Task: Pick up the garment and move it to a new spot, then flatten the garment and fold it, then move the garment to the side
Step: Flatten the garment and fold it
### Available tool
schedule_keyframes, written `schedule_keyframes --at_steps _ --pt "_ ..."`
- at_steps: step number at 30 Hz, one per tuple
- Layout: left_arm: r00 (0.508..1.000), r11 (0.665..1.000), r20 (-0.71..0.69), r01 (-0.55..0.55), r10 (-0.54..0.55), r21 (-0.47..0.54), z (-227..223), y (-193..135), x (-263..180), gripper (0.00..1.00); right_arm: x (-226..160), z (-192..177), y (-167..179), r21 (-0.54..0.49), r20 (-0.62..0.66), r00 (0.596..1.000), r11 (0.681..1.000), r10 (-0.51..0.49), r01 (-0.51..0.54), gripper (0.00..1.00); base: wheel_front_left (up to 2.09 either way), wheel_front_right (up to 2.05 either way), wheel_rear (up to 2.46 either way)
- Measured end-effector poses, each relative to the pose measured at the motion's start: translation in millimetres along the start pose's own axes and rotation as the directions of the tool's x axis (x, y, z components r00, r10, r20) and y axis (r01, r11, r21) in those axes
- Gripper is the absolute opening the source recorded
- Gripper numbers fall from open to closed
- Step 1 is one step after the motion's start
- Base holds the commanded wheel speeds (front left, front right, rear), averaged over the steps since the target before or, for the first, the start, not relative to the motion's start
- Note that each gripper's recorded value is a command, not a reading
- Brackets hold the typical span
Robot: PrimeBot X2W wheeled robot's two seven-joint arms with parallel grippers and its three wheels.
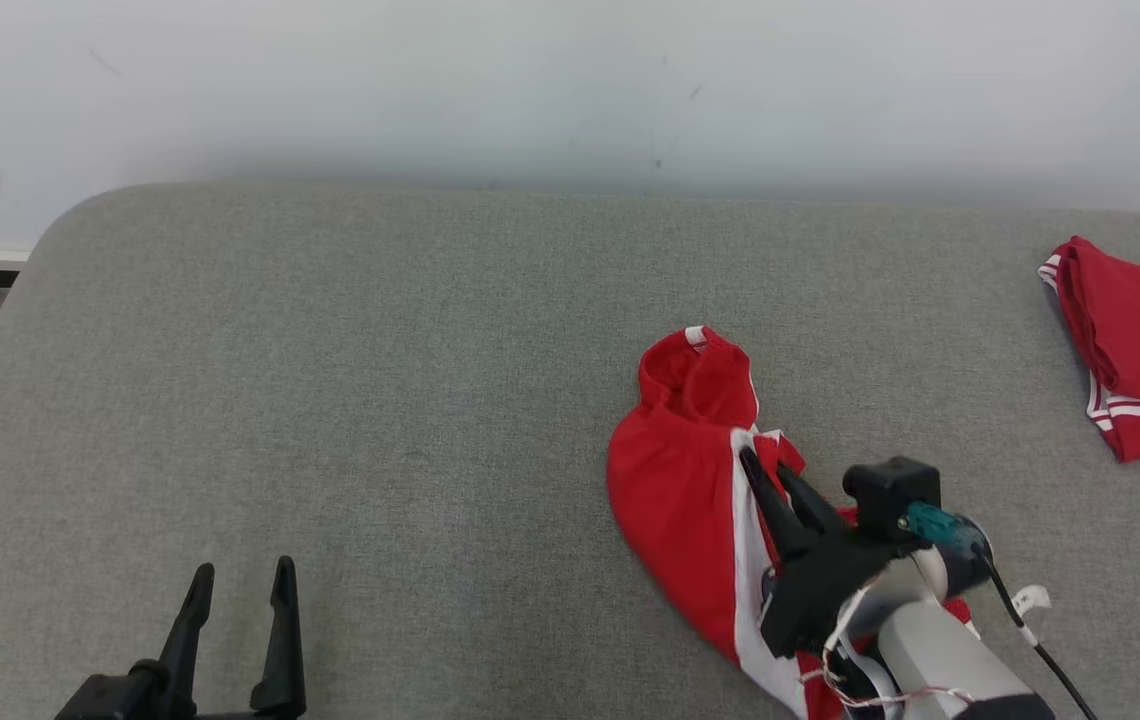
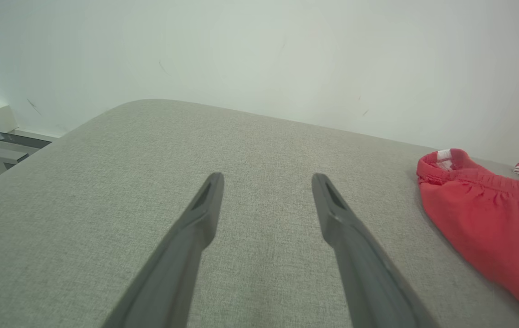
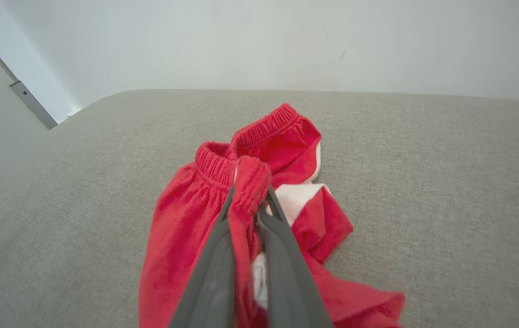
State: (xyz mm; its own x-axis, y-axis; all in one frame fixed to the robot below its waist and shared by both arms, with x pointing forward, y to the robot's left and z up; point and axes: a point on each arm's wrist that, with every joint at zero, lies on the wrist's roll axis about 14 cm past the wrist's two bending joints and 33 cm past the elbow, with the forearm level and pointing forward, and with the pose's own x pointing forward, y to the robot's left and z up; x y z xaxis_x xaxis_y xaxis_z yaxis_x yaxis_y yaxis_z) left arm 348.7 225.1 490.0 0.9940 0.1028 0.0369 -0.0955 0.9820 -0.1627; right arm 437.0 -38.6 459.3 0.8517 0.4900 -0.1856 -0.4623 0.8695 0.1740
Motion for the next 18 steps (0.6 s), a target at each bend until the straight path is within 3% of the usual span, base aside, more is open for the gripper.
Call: schedule_keyframes --at_steps 6,10,18 --pt "1.000 1.000 0.013 0.008 -0.008 -0.008 4.1 -3.4 2.8 1.00 16.5 40.4 31.9 -0.124 0.119 0.985 0.987 0.121 -0.106 0.00 0.00 0.00 0.00" --pt "1.000 1.000 0.016 0.003 -0.003 -0.008 5.1 -1.9 1.0 1.00 26.3 49.2 68.1 -0.201 0.124 0.964 0.957 0.235 -0.207 0.00 0.00 0.00 0.00" --pt "0.999 0.999 0.006 -0.038 0.038 -0.015 3.0 10.9 -6.7 1.00 27.4 3.5 134.1 -0.197 -0.023 0.914 0.894 0.405 -0.402 0.00 0.00 0.00 0.00"
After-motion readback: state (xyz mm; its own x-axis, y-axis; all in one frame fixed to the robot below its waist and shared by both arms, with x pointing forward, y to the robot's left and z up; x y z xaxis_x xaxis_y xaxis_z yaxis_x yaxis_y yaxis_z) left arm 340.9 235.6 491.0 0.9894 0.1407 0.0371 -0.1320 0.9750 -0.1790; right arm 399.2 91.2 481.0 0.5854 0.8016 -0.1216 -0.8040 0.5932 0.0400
